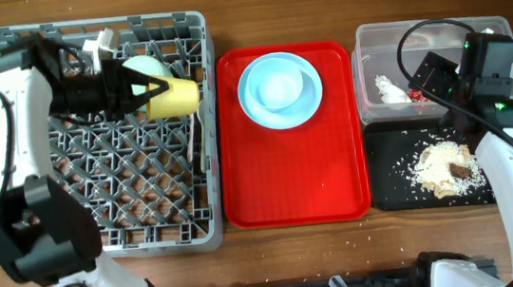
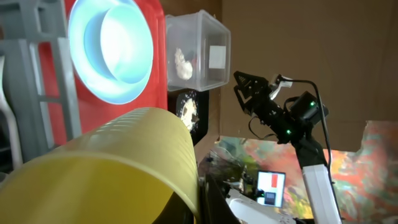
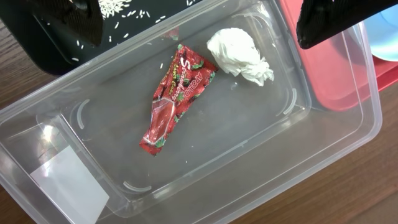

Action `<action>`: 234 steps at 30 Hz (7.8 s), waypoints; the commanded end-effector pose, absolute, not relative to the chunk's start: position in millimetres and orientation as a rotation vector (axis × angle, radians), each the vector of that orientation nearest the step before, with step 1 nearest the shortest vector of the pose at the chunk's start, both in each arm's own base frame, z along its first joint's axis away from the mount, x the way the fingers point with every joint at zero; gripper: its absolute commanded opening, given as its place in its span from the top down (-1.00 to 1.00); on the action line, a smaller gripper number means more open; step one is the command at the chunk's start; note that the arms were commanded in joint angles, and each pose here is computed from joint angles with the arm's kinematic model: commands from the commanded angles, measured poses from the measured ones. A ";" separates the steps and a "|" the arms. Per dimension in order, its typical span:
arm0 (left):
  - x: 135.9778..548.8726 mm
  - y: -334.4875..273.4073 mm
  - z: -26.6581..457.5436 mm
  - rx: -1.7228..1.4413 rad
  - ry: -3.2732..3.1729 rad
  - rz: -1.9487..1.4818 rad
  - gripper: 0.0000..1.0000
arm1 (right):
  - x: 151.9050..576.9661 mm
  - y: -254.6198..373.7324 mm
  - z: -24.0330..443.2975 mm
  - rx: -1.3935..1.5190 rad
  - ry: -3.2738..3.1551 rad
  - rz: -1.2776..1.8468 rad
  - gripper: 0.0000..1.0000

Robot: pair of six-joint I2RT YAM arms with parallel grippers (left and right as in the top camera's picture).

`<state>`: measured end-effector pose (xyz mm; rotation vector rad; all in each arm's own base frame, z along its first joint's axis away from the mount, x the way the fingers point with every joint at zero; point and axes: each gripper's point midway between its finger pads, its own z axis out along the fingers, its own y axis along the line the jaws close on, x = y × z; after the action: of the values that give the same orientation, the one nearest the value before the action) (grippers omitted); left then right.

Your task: Sort waste into correct bins and load items into the dishwasher rack

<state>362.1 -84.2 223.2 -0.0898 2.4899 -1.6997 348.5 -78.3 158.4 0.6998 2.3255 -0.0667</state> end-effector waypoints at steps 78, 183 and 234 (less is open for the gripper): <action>376.6 -44.2 142.3 -0.470 2.659 -0.227 0.92 | 352.6 -78.7 165.2 0.685 2.315 -0.060 -1.00; 340.0 -41.6 115.1 -0.318 2.834 0.157 -0.64 | 352.6 -78.7 165.2 0.684 2.315 -0.060 -0.99; 397.3 -144.1 88.1 -0.067 2.695 -0.133 0.00 | 353.1 -76.5 165.0 0.677 2.317 -0.057 -0.99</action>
<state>394.9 -146.4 102.0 -0.0654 2.6709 -0.1746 348.8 -78.4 159.1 0.6995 2.3240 -0.0664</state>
